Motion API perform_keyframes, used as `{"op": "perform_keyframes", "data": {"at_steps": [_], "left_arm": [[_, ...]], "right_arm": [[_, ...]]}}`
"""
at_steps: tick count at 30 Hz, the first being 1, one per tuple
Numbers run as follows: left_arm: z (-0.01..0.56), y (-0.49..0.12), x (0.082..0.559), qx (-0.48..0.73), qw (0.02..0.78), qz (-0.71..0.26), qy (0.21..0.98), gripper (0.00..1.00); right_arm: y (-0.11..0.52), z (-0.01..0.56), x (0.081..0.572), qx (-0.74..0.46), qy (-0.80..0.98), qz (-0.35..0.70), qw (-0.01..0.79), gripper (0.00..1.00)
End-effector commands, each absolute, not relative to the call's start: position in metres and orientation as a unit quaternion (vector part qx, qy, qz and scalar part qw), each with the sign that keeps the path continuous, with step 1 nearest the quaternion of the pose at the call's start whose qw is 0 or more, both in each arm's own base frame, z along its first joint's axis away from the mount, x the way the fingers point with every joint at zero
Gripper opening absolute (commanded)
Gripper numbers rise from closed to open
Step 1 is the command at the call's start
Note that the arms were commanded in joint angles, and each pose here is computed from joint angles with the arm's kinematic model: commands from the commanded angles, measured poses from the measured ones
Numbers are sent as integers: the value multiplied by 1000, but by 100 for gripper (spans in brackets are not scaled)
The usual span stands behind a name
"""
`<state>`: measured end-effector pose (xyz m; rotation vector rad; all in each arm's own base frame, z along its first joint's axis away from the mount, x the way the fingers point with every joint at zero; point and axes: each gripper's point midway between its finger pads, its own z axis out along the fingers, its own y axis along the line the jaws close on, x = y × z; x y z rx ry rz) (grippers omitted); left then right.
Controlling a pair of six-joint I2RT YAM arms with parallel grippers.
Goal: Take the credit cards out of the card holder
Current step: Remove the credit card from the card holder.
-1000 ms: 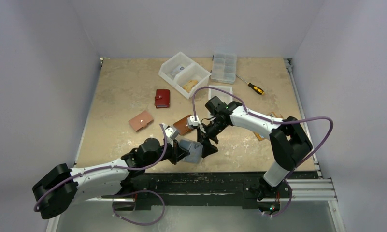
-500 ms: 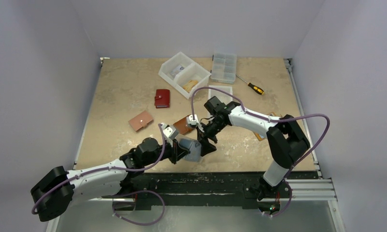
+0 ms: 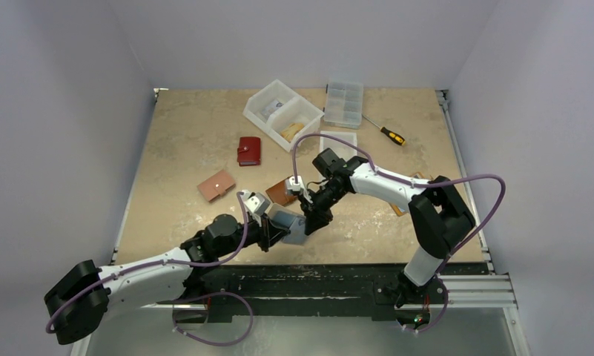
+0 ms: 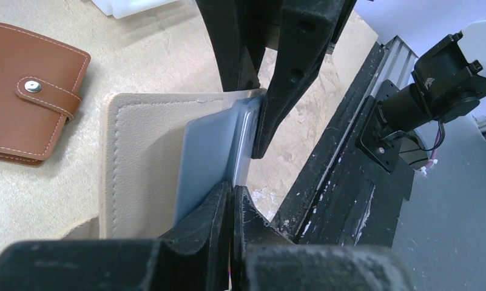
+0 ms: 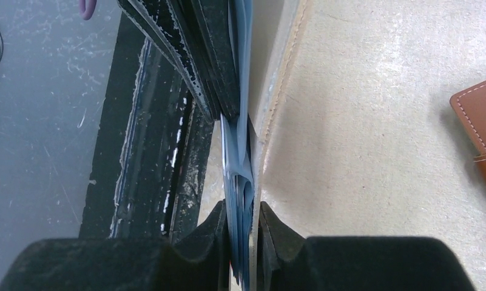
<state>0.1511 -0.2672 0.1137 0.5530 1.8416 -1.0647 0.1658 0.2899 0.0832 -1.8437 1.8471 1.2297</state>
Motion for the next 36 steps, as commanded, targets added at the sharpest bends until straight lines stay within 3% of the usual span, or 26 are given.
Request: {"op": "perform_keyframes", "data": {"at_steps": [1,7,11,15,19,22,29,36], "left_arm": [[135,-277,149,220,470,-468,716,5],[130,-284,149,227,451,-468,725,29],[126,-285,150,230,445,-461,732,34],[125,-284,150,229,444,-458,735,25],[123,-288,149,236,435,-461,737,1],[120,-290,148,240,427,-459,741,0],[116,-271,152,209,445,-436,754,0],[103,-263,151,192,441,-427,765,0]], "right_arm": [[299,98,172,-626,630,437,141,4],[301,97,169,-611,640,449,126,2],[301,97,168,-608,641,453,120,1],[302,98,167,-607,640,456,118,1],[303,99,166,-603,640,462,116,2],[304,98,166,-601,641,463,114,3],[301,91,169,-602,650,450,113,34],[298,78,172,-597,667,436,96,34]]}}
